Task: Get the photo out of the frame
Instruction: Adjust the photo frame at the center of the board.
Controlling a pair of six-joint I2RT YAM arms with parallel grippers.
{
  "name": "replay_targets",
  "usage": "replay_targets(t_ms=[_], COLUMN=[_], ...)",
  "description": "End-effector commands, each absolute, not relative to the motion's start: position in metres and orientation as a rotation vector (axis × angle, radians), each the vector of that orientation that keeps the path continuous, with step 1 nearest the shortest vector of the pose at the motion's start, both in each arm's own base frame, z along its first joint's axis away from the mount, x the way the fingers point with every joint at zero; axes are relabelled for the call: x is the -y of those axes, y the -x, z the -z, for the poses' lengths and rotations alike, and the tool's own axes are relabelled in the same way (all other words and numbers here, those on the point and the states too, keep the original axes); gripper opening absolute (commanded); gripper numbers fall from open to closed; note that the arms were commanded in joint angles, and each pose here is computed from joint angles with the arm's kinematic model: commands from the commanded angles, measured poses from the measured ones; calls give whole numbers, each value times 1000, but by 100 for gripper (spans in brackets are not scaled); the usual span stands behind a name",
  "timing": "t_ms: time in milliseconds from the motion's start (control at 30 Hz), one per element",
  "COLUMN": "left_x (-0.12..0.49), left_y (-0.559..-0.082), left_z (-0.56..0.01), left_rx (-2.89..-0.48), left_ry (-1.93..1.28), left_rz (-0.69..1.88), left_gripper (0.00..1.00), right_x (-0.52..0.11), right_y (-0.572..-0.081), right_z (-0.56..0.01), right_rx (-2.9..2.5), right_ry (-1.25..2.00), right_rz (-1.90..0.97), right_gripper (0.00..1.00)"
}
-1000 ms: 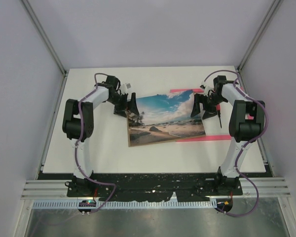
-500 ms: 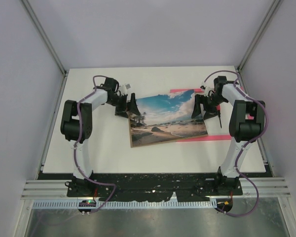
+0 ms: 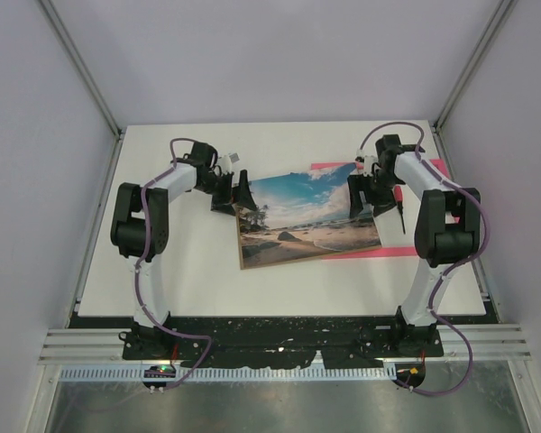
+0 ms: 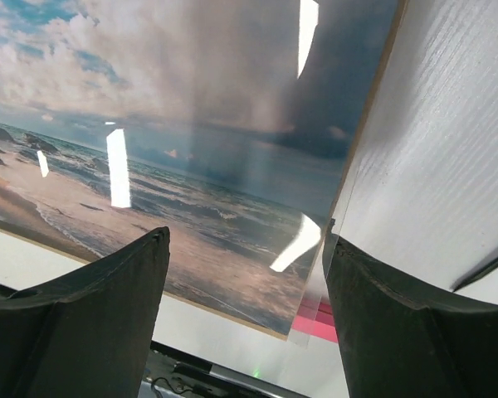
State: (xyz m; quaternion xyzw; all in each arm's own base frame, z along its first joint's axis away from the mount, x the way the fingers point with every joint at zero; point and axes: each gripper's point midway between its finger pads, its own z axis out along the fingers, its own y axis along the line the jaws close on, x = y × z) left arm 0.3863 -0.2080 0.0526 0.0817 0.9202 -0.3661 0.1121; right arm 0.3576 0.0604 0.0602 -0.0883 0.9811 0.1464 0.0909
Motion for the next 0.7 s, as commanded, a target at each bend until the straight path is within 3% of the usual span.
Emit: replay_targets(t_ms=[0,667], left_x=[225,227], left_y=[-382,-380], left_z=[-71,-71], left_rx=[-2637,-2639], left_ry=[-296,-305], left_rz=[1165,1186], left_gripper=[100,100], right_x=[-81,-88], right_y=[-358,-354], right_z=[-87,-63], right_rx=[-2844,-2886], right_ry=[377,387], right_rz=[-355,-437], right_gripper=[79,80])
